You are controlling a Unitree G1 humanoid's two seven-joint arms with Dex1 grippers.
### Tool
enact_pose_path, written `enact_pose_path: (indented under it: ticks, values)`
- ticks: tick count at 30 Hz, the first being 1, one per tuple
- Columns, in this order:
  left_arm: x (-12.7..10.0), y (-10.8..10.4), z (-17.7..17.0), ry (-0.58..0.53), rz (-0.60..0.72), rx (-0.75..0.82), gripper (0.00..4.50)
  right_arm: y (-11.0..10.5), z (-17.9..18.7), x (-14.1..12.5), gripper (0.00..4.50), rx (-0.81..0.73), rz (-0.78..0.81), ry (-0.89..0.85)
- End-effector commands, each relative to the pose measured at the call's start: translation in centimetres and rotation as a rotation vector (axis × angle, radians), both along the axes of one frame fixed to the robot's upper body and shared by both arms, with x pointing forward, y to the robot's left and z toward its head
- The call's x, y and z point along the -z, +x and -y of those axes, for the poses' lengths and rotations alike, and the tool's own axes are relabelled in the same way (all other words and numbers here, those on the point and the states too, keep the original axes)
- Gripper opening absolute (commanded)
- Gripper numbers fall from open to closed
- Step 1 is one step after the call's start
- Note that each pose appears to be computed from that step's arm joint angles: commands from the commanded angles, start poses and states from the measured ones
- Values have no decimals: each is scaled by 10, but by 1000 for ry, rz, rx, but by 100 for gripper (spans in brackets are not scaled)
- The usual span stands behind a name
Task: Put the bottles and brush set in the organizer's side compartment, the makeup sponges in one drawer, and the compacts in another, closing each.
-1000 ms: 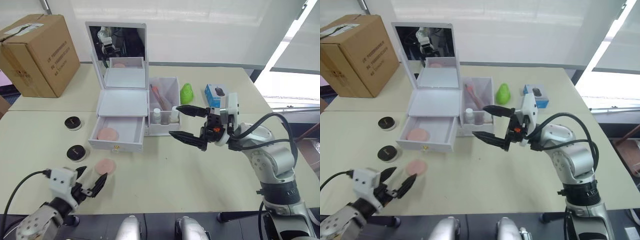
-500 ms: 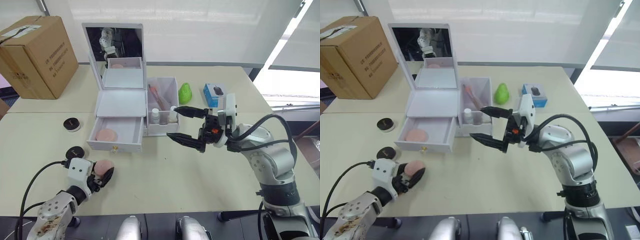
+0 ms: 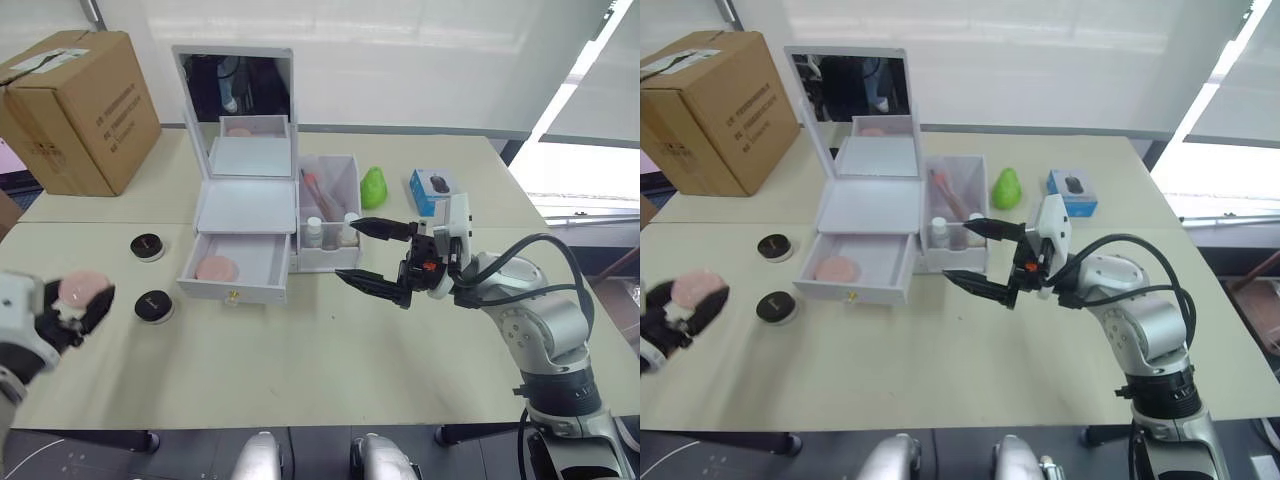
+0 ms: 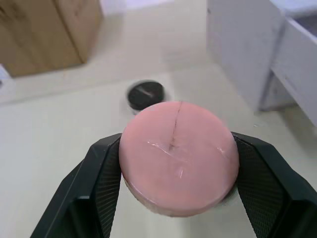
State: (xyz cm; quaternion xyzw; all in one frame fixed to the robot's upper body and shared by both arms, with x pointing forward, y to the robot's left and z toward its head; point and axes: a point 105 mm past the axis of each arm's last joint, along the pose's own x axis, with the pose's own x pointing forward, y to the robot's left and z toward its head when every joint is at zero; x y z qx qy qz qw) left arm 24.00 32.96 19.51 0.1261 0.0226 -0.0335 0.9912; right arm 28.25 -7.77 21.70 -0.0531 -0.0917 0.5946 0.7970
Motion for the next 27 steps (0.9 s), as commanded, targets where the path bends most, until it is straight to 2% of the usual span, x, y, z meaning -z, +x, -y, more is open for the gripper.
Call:
enact_pose_path:
  ticks: [1, 3, 5, 11, 18, 27]
  values:
    - [-42, 20, 45, -27, 102, 245, 299, -3, 0, -10, 450, 0, 57, 0]
    - [-51, 24, 78, -52, 100, 424, 299, -3, 0, -13, 450, 2, 65, 4]
    - [-47, 27, 104, -63, 45, 580, 299, -4, -2, -15, 450, -2, 71, 10]
    - [-28, 34, 145, -62, -62, 817, 299, -6, -6, -13, 450, -3, 71, 12]
    - [-1, 54, 156, -17, -166, 860, 299, -7, -3, -13, 450, 40, 73, 20]
    - [6, 63, 155, 4, -180, 859, 299, -10, 0, -11, 450, 75, 69, 20]
